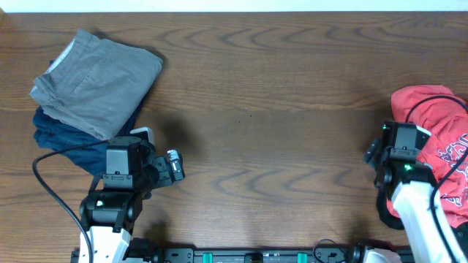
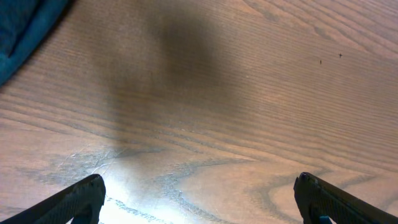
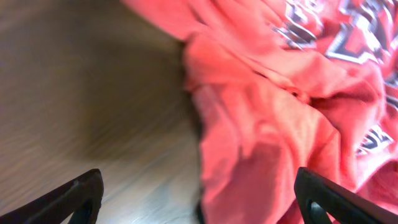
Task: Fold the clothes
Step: 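Reach the right gripper to the red t-shirt and grasp its edge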
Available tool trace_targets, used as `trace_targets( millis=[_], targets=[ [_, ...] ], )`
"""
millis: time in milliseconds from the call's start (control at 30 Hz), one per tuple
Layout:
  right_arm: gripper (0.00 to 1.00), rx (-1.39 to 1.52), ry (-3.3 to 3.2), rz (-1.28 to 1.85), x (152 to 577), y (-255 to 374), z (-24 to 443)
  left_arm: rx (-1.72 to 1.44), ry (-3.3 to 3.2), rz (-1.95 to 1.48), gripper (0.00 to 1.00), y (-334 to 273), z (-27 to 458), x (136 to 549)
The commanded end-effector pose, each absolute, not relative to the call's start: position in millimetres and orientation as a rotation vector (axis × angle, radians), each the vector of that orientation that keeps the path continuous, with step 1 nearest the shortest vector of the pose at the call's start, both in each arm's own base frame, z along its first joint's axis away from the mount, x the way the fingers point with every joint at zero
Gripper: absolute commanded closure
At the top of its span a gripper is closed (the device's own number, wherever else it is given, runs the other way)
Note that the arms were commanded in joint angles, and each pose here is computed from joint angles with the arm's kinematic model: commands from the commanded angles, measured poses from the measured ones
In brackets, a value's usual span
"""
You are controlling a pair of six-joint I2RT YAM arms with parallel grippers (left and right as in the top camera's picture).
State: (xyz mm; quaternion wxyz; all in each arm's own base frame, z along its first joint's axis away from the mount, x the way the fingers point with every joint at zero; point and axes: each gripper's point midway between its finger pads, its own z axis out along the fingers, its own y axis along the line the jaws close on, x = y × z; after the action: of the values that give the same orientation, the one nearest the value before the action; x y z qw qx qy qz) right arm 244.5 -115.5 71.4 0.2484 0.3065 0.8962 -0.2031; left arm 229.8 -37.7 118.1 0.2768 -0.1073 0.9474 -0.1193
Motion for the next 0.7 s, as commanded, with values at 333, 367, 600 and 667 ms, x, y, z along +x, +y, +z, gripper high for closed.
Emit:
trace_targets(
  millis=[333,367,600,667],
  targets=[
    [0.25,1.074,2.408,-0.669,253.3,-157.6,22.3,-0.284,2.525,-0.333,0.02,-38.5,126.4,233.6],
    [0.29,1.076,2.407,-0.67,255.0,-158.5,19.3,-0.284,2.525,-0.333,0.02,-38.5,126.3,233.5],
    [0.99,1.069,2.412,-0.59,266.6,-153.0,11.0,-0.284,2.525,-0.333,0.02,-38.5,126.3,233.6],
    [0.99,1.051,2.404,-0.579,269.7,-152.8,17.5,-0.284,2.525,-0.333,0.02,-38.5,126.2,233.5]
  ],
)
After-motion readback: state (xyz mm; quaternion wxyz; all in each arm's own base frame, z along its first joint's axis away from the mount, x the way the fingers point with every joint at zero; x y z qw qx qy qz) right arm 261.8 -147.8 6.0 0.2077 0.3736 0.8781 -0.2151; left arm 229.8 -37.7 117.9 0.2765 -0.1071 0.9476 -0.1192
